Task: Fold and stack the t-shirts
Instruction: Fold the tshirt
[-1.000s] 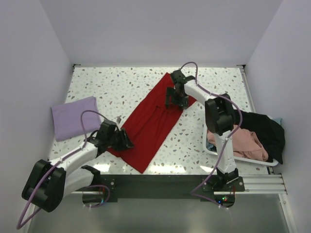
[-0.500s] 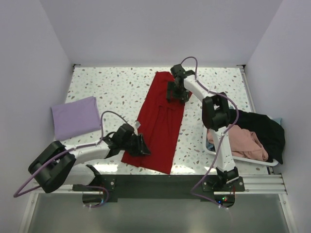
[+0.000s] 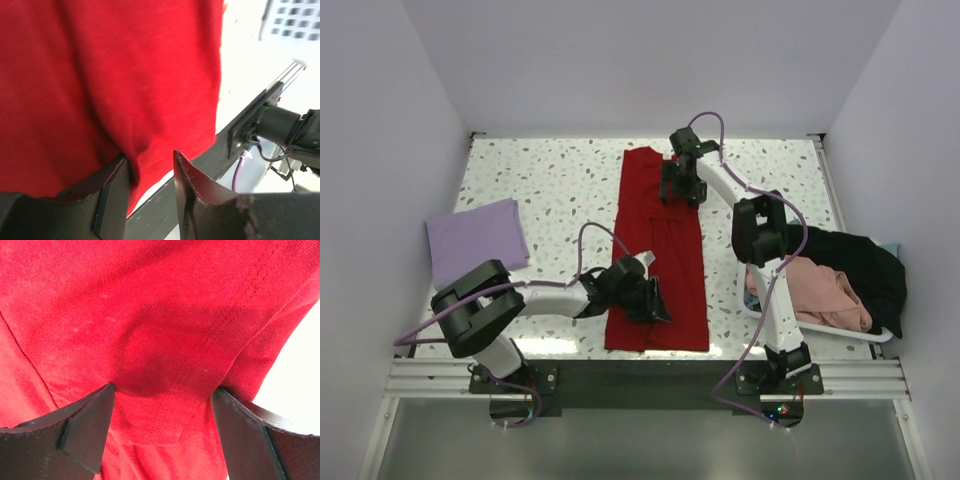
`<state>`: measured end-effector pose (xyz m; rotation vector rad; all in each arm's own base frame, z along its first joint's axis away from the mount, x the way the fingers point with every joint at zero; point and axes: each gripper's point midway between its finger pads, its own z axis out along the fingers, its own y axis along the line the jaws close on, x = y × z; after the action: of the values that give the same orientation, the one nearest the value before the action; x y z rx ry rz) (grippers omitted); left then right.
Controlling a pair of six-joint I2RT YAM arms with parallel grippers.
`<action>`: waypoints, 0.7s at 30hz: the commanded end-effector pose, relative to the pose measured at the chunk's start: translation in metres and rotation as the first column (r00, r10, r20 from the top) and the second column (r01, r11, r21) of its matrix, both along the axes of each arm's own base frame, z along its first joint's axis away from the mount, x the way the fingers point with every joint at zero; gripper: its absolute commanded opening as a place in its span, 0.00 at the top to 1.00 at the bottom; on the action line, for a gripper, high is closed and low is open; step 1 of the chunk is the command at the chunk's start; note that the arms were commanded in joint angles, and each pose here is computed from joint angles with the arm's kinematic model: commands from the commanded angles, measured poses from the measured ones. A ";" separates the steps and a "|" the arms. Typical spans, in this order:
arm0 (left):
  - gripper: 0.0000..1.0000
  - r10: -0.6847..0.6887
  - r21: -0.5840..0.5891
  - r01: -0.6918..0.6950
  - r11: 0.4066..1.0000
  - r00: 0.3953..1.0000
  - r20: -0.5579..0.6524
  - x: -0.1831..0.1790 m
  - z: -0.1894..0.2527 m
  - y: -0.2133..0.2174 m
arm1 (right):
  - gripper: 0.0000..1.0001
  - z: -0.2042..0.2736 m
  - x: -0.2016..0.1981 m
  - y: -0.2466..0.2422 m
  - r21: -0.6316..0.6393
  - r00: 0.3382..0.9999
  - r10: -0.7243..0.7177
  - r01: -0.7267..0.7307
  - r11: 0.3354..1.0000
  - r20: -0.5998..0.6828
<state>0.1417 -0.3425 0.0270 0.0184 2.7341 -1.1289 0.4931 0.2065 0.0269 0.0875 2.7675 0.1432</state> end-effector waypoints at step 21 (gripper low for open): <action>0.52 0.153 0.202 -0.208 0.957 0.954 0.259 0.005 0.041 0.101 | 0.18 0.151 -0.189 0.021 0.238 0.978 0.121 -0.160 0.958 0.167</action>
<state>0.1599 -0.2737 0.0979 -0.0103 2.4868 -0.8551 0.3440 0.2150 0.2030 -0.0580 2.5221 0.4869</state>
